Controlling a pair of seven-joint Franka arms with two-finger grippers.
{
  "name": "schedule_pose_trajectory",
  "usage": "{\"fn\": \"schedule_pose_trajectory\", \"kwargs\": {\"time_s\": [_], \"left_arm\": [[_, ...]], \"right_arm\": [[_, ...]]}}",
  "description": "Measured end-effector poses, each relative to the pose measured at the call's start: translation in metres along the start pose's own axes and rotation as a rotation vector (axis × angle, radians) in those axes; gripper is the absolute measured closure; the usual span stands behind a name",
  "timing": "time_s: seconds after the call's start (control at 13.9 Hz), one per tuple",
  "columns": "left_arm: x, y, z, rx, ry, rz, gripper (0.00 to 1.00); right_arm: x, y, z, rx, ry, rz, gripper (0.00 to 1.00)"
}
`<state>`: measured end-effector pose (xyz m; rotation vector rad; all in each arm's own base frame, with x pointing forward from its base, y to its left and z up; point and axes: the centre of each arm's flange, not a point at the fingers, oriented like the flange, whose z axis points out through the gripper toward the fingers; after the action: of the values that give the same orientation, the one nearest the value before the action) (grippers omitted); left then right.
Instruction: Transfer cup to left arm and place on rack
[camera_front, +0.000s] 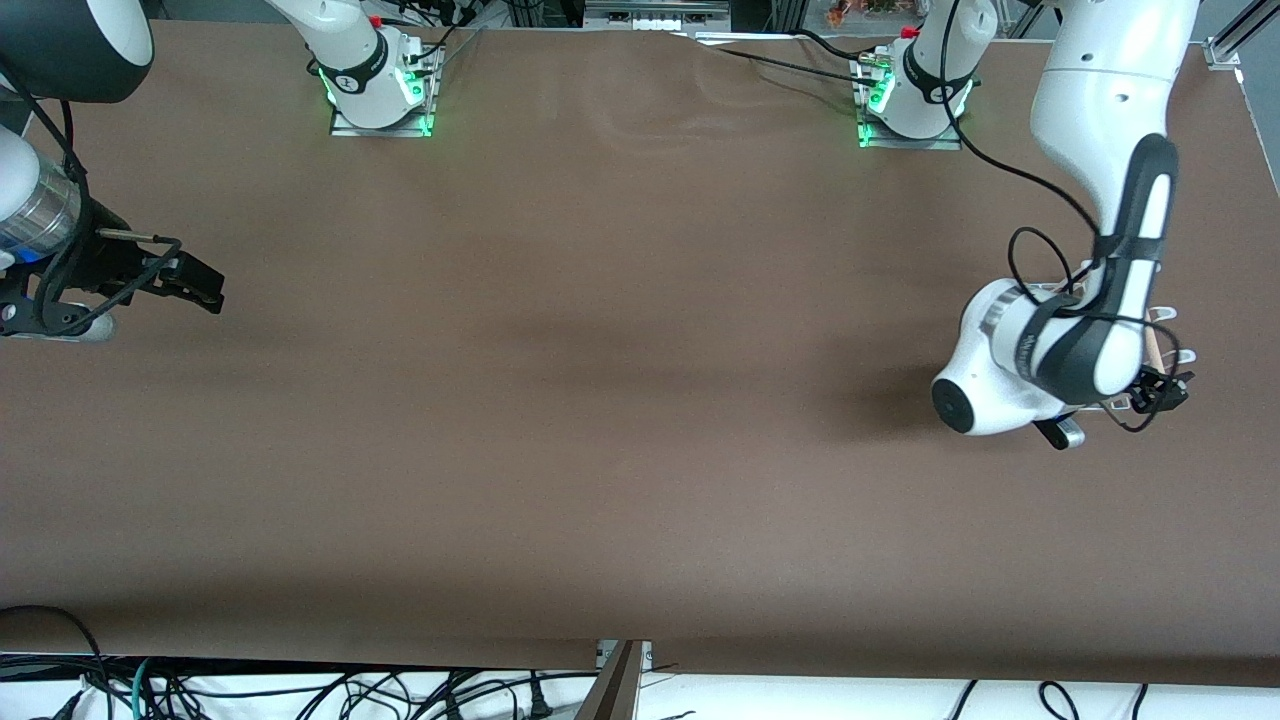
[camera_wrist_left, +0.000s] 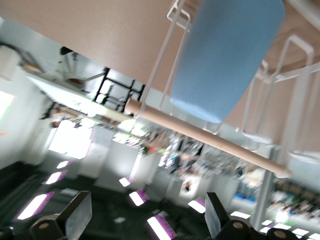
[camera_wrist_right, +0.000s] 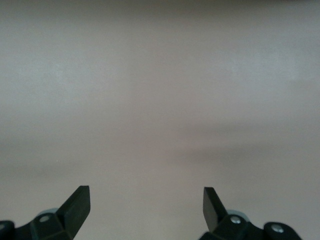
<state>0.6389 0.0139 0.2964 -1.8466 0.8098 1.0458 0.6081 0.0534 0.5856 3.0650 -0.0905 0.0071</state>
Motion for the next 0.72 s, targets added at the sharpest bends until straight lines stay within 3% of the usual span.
{"fn": "schedule_pose_trajectory", "kwargs": {"time_s": [0.5, 0.72], "left_arm": [[-0.076, -0.037, -0.079, -0.346, 0.279, -0.201, 0.00], [-0.121, -0.043, -0.113, -0.438, 0.400, -0.323, 0.00]], "right_arm": [[0.000, 0.000, -0.001, 0.021, -0.001, 0.004, 0.00], [0.000, 0.001, -0.001, 0.023, -0.001, 0.005, 0.00]]}}
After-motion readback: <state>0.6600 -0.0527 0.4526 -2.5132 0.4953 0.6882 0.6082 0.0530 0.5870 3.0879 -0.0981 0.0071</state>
